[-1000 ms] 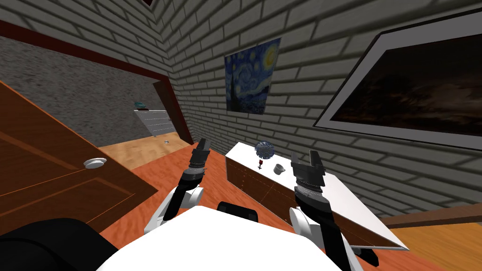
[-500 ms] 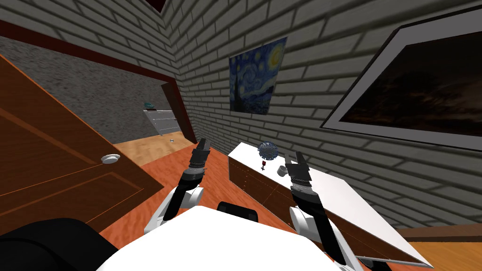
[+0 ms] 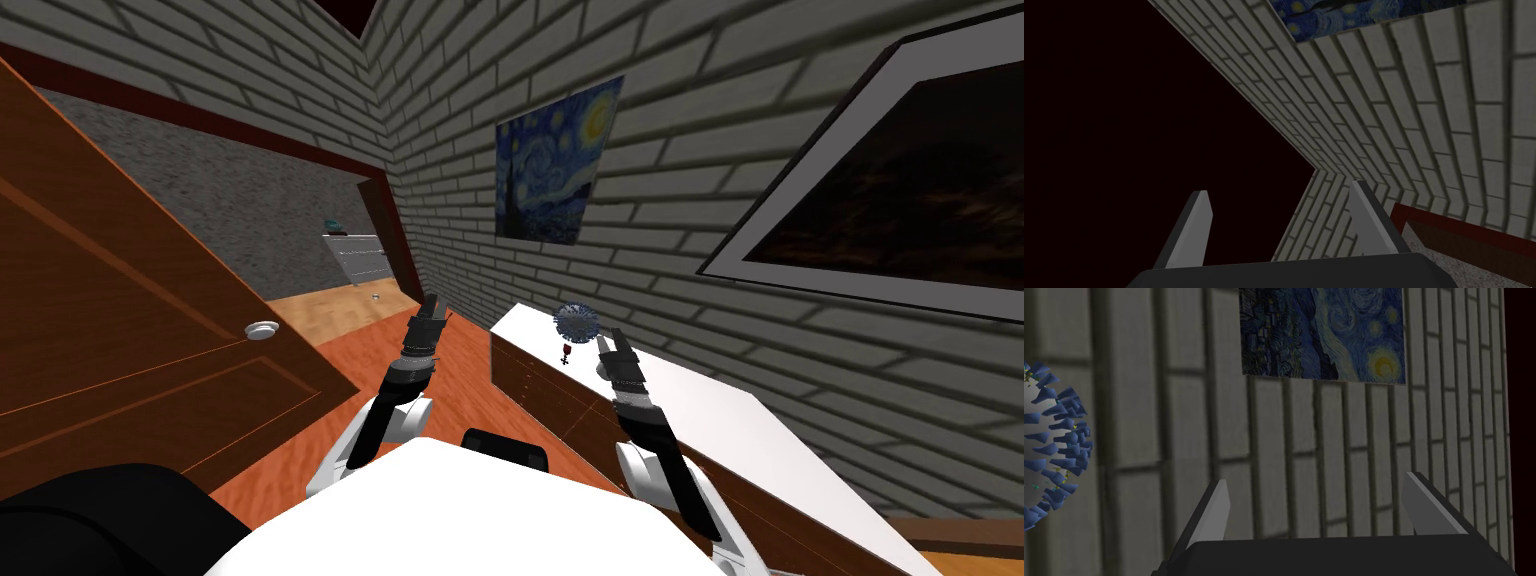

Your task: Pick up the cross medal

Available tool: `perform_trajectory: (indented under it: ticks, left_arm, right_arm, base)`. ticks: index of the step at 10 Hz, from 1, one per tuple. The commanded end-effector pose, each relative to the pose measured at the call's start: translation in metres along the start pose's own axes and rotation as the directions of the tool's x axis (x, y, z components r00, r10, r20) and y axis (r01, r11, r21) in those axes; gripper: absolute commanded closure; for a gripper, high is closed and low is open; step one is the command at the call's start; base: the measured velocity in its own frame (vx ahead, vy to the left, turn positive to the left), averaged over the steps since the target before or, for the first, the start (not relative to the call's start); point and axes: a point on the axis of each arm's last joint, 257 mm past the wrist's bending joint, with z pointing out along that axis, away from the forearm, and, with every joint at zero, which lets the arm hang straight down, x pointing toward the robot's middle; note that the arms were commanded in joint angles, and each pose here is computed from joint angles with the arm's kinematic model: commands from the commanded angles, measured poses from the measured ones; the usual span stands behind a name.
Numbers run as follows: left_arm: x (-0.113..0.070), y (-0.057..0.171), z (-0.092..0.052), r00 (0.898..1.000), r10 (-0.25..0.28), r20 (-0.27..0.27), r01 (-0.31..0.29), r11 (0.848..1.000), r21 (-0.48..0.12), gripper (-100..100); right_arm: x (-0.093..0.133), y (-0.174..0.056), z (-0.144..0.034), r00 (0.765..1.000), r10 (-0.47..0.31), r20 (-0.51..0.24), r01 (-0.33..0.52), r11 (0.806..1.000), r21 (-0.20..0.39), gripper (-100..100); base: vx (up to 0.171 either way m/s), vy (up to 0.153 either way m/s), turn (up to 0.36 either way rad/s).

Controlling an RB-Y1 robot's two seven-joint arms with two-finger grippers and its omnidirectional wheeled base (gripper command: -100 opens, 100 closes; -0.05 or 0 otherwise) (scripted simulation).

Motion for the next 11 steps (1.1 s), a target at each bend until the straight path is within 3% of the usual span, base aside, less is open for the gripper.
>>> perform_trajectory:
  ticks: [1,2,3,4,6,9,11]
  left_arm:
    - [0.000,0.000,0.000,1.000,0.000,0.000,0.000,1.000,0.000,0]
    - [0.000,0.000,0.000,1.000,0.000,0.000,0.000,1.000,0.000,0]
    - [0.000,0.000,0.000,1.000,0.000,0.000,0.000,1.000,0.000,0]
    - [0.000,0.000,0.000,1.000,0.000,0.000,0.000,1.000,0.000,0]
    - [0.000,0.000,0.000,1.000,0.000,0.000,0.000,1.000,0.000,0]
    - [0.000,0.000,0.000,1.000,0.000,0.000,0.000,1.000,0.000,0]
    - [0.000,0.000,0.000,1.000,0.000,0.000,0.000,1.000,0.000,0]
  right_arm:
    - [0.000,-0.017,0.002,1.000,-0.011,-0.012,0.011,0.999,0.038,-100]
    - [0.000,-0.039,0.000,0.999,-0.028,-0.034,0.031,0.996,0.089,-100]
    - [0.000,-0.040,-0.001,0.999,-0.028,-0.034,0.031,0.995,0.090,-100]
    - [-0.002,-0.059,-0.003,0.997,-0.047,-0.056,0.055,0.989,0.136,-100]
    - [-0.008,-0.097,-0.009,0.991,-0.089,-0.102,0.110,0.969,0.223,-100]
    - [-0.015,-0.128,-0.019,0.986,-0.113,-0.124,0.145,0.945,0.294,-100]
    - [-0.027,-0.165,-0.029,0.972,-0.161,-0.174,0.216,0.902,0.373,-100]
  base:
    - [0.000,0.038,0.048]
    - [-0.005,0.038,0.106]
    - [-0.003,0.028,0.043]
    - [-0.003,0.035,0.095]
    - [0.004,0.053,0.150]
    - [0.005,0.040,0.062]
    - [0.013,0.042,0.117]
